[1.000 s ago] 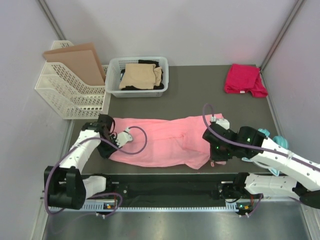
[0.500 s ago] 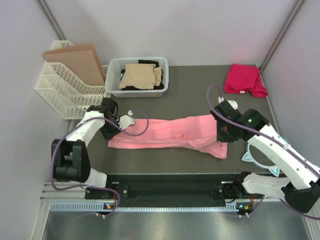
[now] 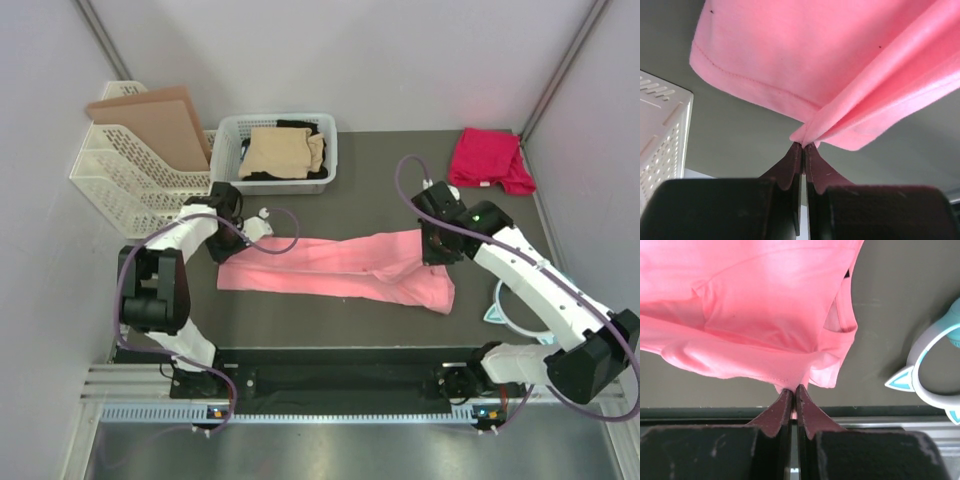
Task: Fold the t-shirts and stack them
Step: Fold the other side of the tshirt into a rectangle
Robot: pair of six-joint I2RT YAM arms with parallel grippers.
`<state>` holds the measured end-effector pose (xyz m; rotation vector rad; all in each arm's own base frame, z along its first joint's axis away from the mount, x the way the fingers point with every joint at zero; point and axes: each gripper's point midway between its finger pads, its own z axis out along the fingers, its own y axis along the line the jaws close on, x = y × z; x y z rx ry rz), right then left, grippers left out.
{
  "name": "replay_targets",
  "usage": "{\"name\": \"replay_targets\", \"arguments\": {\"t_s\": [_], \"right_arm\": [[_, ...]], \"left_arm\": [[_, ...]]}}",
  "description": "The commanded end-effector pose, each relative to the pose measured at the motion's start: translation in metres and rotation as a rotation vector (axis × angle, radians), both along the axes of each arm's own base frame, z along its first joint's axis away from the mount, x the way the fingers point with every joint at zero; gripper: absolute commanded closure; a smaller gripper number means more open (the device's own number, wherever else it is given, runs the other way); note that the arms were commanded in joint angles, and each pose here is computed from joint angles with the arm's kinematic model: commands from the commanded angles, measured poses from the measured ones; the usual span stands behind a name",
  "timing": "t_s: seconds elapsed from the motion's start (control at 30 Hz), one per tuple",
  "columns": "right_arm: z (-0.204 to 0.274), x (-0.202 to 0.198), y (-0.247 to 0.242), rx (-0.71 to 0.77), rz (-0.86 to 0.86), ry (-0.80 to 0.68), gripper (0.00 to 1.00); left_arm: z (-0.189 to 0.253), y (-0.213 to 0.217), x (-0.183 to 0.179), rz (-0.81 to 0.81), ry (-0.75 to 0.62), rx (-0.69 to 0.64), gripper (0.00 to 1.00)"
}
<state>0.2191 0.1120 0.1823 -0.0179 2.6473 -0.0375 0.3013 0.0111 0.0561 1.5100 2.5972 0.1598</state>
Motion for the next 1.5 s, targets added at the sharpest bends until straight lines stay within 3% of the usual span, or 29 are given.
{"name": "replay_targets", "arguments": {"t_s": [0.0, 0.4, 1.0, 1.1, 1.13, 1.2, 1.23, 1.47], "right_arm": [[0.005, 0.032, 0.003, 0.026, -0.006, -0.075, 1.0], [-0.016, 0.078, -0.006, 0.0, -0.035, -0.055, 1.0], [-0.028, 0.12, -0.012, -0.032, -0.106, -0.042, 1.0], [-0.035, 0.127, -0.013, -0.037, -0.119, -0.029, 1.0], [-0.038, 0.129, -0.013, -0.035, -0.121, -0.027, 1.0], [-0.044, 0.134, -0.012, -0.031, -0.127, -0.018, 1.0], [-0.046, 0.136, -0.012, -0.033, -0.128, -0.013, 1.0], [-0.062, 0.152, -0.017, -0.043, -0.16, 0.01, 1.0]], "left_arm": [[0.004, 0.005, 0.024, -0.007, -0.057, 0.034, 0.97], [-0.007, 0.016, 0.04, -0.013, -0.072, 0.108, 0.97], [0.005, 0.014, 0.065, 0.01, -0.133, 0.1, 0.94], [0.008, 0.017, 0.065, 0.018, -0.156, 0.117, 0.68], [0.01, 0.018, 0.065, 0.019, -0.174, 0.122, 0.49], [0.019, 0.019, 0.067, 0.023, -0.209, 0.124, 0.29], [0.023, 0.019, 0.067, 0.025, -0.224, 0.122, 0.09], [0.071, 0.002, 0.054, 0.041, -0.294, 0.008, 0.01]]}}
